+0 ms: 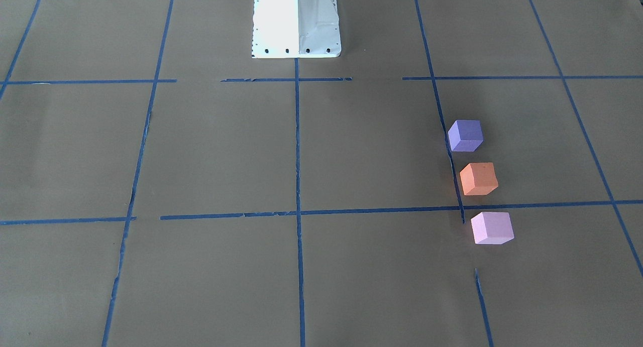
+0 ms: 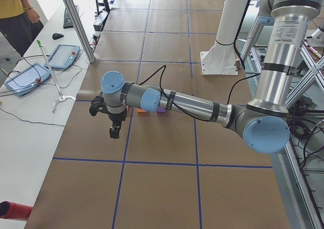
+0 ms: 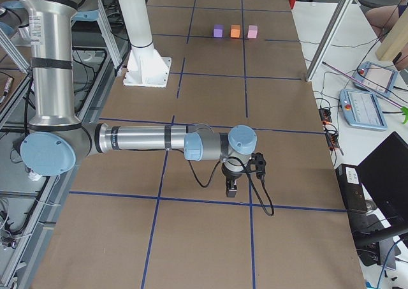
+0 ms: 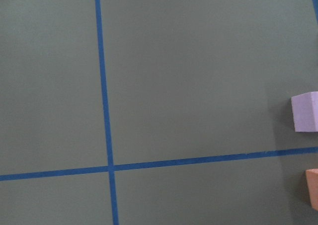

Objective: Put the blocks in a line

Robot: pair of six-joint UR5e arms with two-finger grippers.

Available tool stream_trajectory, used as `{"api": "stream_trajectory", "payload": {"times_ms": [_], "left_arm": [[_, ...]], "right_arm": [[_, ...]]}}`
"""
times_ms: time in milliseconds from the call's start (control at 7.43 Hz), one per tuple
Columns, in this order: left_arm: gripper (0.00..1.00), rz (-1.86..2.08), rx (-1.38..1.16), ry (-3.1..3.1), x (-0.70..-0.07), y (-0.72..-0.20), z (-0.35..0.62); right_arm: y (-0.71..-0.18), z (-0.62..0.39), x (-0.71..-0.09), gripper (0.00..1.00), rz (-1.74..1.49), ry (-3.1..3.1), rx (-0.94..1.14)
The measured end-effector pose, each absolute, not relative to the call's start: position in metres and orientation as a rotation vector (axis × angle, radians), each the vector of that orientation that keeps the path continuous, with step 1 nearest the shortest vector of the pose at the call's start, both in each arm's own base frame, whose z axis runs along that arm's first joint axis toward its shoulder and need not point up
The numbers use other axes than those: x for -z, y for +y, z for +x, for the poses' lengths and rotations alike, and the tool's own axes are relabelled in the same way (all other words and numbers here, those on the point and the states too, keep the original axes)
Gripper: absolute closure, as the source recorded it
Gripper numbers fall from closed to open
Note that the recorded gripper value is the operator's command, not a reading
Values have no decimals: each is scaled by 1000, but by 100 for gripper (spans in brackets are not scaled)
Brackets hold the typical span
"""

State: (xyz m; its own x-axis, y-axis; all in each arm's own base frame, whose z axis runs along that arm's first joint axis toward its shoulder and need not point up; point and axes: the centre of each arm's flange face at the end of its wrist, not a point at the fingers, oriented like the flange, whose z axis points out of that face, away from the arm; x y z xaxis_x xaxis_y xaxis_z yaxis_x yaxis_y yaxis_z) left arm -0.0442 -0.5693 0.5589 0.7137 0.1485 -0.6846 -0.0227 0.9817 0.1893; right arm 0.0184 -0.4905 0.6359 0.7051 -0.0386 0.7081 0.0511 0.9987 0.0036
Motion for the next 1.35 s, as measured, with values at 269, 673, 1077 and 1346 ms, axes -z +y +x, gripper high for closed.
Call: {"api": "stream_trajectory", "payload": {"times_ms": [269, 673, 1077, 1346], "left_arm": [[1, 157, -90, 773, -588, -562, -75], [1, 105, -74, 770, -604, -549, -88], [0, 96, -120, 773, -623, -536, -88], [0, 93, -125, 777, -627, -532, -89]], "right_arm": [[-490, 18, -636, 0, -16, -786, 50], [-491, 18, -636, 0, -16, -786, 50], [-491, 18, -636, 0, -16, -786, 50], [-491, 18, -636, 0, -16, -786, 50]]}}
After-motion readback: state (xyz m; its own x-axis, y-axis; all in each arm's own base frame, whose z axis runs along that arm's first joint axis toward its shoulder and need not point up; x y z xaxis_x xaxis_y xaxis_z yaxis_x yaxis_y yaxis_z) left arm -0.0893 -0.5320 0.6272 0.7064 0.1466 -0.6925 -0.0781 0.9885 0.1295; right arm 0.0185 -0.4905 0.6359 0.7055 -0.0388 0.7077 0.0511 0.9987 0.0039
